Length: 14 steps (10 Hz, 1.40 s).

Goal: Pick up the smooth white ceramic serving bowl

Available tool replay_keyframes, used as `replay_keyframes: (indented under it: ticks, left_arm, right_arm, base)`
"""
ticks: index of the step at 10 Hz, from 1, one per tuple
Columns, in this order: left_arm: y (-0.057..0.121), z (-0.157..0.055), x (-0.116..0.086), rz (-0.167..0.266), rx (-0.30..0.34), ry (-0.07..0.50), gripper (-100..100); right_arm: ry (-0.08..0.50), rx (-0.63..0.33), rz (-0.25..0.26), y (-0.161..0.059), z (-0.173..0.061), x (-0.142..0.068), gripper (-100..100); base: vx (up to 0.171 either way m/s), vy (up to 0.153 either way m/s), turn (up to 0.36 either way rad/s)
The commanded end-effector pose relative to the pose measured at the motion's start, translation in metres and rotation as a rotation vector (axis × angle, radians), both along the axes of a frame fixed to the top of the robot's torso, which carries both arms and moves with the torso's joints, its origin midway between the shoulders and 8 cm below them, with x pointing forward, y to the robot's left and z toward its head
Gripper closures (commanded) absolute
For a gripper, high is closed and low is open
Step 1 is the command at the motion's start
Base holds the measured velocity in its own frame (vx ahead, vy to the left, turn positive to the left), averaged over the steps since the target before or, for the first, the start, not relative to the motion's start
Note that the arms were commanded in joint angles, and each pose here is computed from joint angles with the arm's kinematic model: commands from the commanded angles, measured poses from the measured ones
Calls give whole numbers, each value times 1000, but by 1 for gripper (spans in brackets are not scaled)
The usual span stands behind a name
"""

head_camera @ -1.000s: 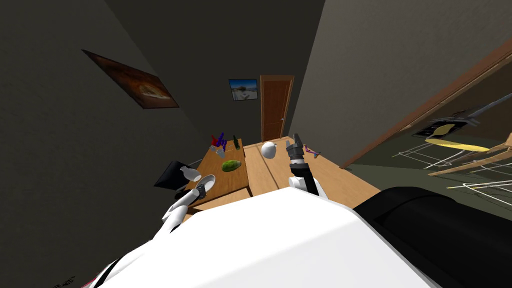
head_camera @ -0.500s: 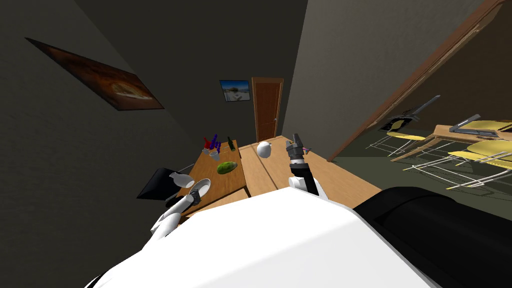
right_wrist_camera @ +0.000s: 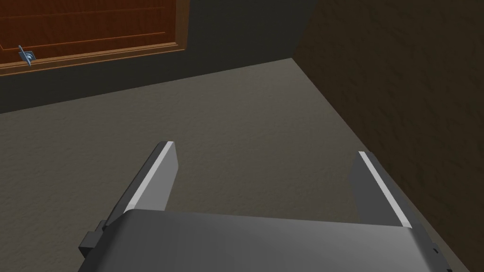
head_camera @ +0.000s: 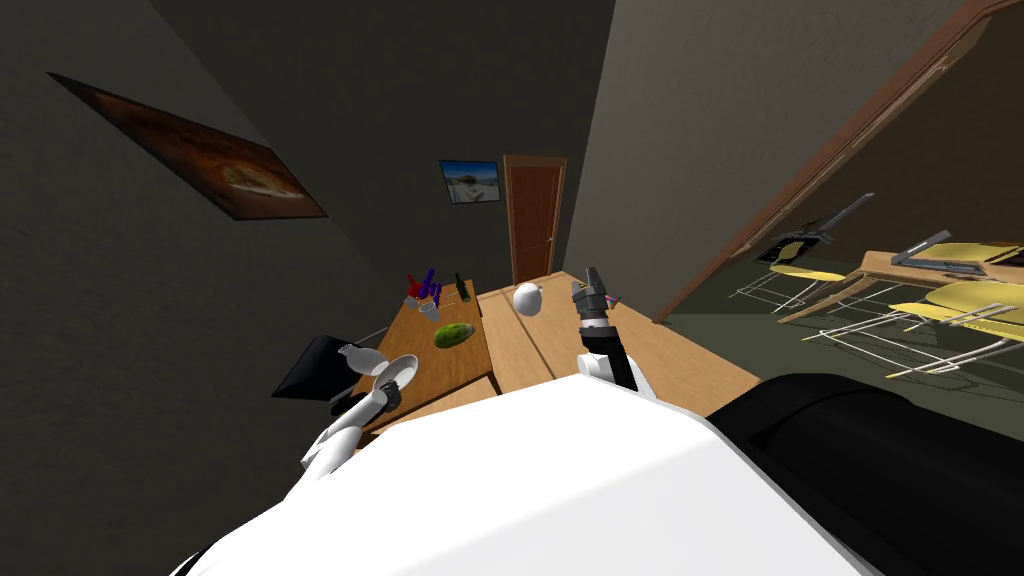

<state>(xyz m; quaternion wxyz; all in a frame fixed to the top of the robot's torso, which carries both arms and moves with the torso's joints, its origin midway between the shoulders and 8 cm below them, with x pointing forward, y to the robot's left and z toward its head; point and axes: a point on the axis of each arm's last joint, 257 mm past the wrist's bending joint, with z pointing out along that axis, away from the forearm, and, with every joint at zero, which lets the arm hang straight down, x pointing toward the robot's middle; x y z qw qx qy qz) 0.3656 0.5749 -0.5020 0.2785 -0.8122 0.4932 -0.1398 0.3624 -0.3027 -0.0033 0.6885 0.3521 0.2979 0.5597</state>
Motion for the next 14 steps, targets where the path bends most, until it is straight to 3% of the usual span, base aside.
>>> replay_keyframes:
  ticks: [1,2,3,13,14]
  left_arm:
    - [0,0,0,0,0,0,100]
    - [0,0,0,0,0,1,0]
    - [7,5,-3,9,9,-4,100]
    - [-124,21,111,-335,7,-2,100]
    - [-116,19,103,-310,3,-1,100]
  right_arm:
    - [0,0,0,0,0,0,0]
    - [0,0,0,0,0,0,0]
    - [0,0,0,0,0,0,0]
    - [0,0,0,0,0,0,0]
    - [0,0,0,0,0,0,0]
  base:
    - [0,0,0]
    - [0,0,0]
    - [-3,-3,-73]
    - [46,-19,344]
    - [20,-16,71]
